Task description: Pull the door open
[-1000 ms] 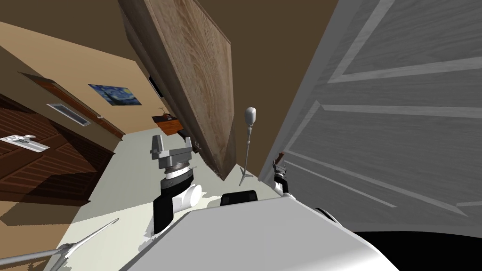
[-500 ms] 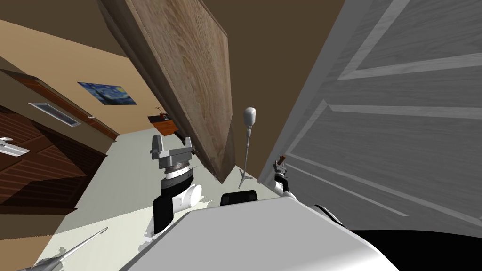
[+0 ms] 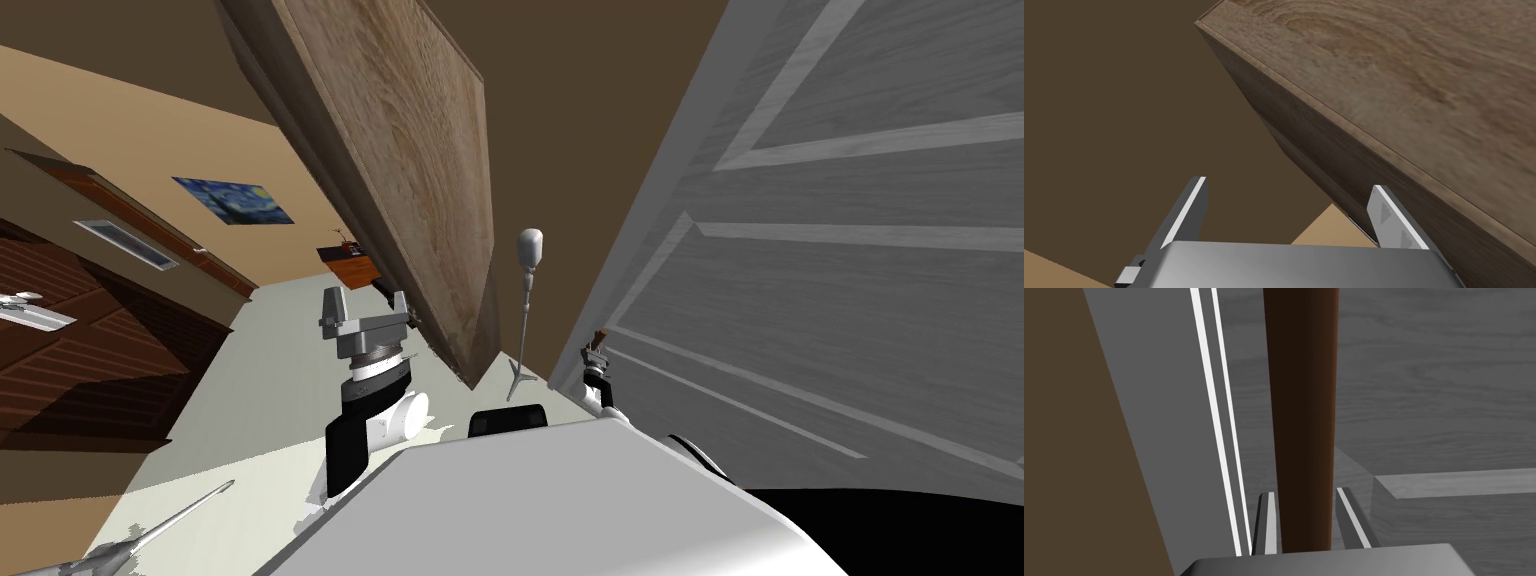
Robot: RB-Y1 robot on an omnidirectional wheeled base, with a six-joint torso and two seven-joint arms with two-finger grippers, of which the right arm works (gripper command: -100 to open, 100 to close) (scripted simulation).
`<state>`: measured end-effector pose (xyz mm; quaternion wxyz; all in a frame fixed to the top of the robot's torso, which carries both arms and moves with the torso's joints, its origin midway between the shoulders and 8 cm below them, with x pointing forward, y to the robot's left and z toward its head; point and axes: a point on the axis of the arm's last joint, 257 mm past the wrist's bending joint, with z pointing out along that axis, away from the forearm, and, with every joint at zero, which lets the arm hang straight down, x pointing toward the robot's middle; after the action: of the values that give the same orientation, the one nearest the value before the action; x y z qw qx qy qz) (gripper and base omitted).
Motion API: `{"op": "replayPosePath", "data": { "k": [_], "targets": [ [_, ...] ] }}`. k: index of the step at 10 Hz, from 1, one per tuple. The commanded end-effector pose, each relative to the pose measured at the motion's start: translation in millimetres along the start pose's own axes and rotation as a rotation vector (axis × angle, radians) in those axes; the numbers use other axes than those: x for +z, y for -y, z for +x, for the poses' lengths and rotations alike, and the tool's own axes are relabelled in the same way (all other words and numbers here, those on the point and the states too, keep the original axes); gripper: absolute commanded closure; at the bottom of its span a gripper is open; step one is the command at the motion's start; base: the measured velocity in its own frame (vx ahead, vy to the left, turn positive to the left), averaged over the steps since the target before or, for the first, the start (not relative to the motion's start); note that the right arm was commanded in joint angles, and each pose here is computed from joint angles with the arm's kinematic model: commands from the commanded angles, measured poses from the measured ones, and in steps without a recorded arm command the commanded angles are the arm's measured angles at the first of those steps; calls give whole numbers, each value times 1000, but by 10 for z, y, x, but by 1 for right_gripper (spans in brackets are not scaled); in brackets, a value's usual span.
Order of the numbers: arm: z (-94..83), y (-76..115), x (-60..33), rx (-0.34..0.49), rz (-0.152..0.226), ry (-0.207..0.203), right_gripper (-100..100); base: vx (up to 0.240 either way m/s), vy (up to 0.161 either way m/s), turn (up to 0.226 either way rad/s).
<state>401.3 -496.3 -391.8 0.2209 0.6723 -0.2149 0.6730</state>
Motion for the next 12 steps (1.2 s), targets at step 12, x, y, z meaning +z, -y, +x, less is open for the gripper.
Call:
{"op": "replayPosePath", "data": {
  "k": [12],
  "targets": [
    [-12, 162, -55, 4, 125, 6, 100, -162, 32, 56]
  ]
}}
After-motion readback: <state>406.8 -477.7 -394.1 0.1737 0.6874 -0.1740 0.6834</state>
